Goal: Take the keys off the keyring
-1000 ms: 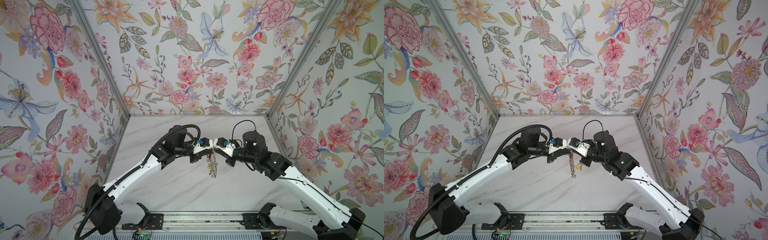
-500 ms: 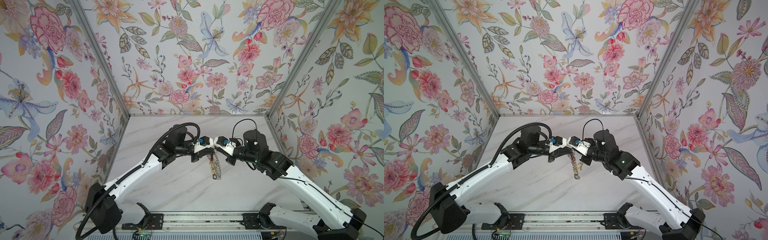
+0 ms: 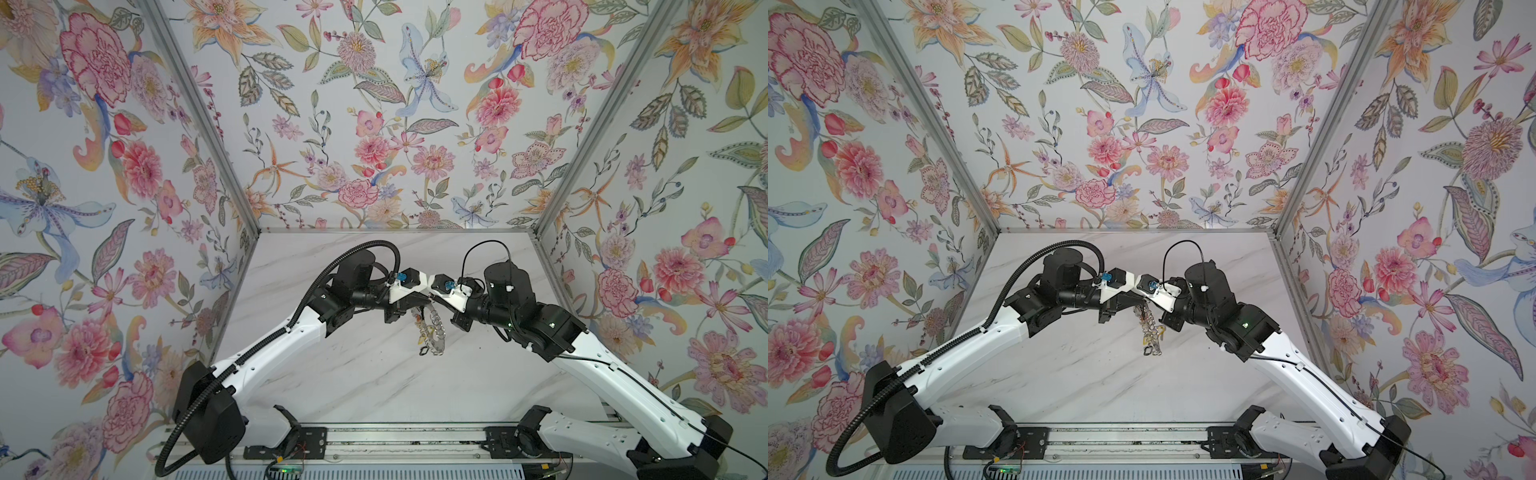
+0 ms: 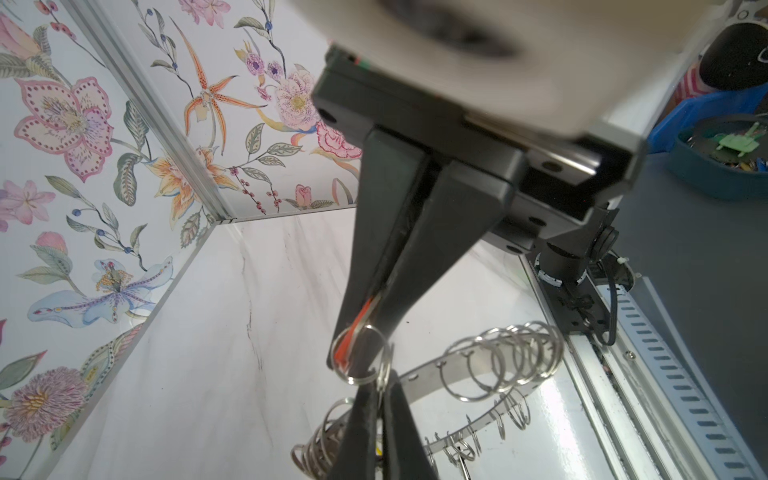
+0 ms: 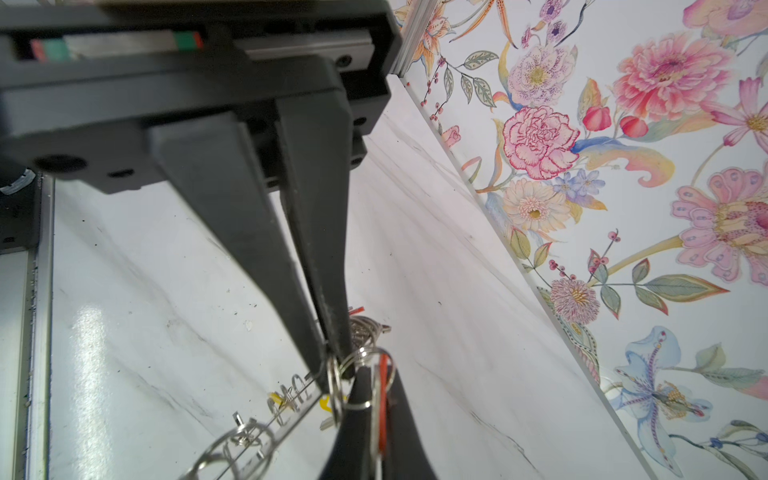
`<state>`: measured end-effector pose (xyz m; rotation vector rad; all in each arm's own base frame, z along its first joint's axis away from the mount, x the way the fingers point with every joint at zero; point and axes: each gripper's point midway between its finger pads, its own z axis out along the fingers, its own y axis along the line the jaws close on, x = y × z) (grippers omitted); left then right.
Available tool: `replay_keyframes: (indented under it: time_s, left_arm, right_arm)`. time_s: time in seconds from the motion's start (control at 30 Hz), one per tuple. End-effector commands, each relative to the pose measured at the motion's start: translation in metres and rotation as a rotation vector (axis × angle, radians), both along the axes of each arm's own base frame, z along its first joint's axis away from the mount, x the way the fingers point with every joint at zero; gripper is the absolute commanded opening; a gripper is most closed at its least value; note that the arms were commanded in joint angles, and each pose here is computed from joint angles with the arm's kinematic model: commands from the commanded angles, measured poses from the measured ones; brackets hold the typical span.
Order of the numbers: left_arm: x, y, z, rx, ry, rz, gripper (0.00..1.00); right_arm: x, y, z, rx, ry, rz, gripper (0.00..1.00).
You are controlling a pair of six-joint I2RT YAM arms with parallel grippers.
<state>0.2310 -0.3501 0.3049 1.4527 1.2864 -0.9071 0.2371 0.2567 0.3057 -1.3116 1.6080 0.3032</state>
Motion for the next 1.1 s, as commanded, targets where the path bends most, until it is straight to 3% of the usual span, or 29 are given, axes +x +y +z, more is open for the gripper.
replay_keyframes:
  time_s: [0.0, 0.4, 0.8, 1.07]
  left_arm:
    - [-0.006, -0.01, 0.013, -0.046, -0.042, -0.038, 0.0]
    - [0.016, 0.011, 0.022, -0.01, -0.162, 0.129, 0.0]
    - [0.01, 0.025, 0.069, -0.193, -0.265, 0.187, 0.0]
    - [0.004, 0.024, 0.091, -0.33, -0.266, 0.169, 0.0]
  right_arm:
    - [-0.003, 0.01, 0.019, 0.038, -0.041, 0.035, 0.0]
    - [-0.001, -0.014, 0.03, 0.055, -0.084, -0.049, 0.0]
    - [0.008, -0.025, 0.0, 0.021, -0.026, -0.095, 0.0]
    - [0.007, -0.014, -0.017, 0.002, -0.01, -0.06, 0.0]
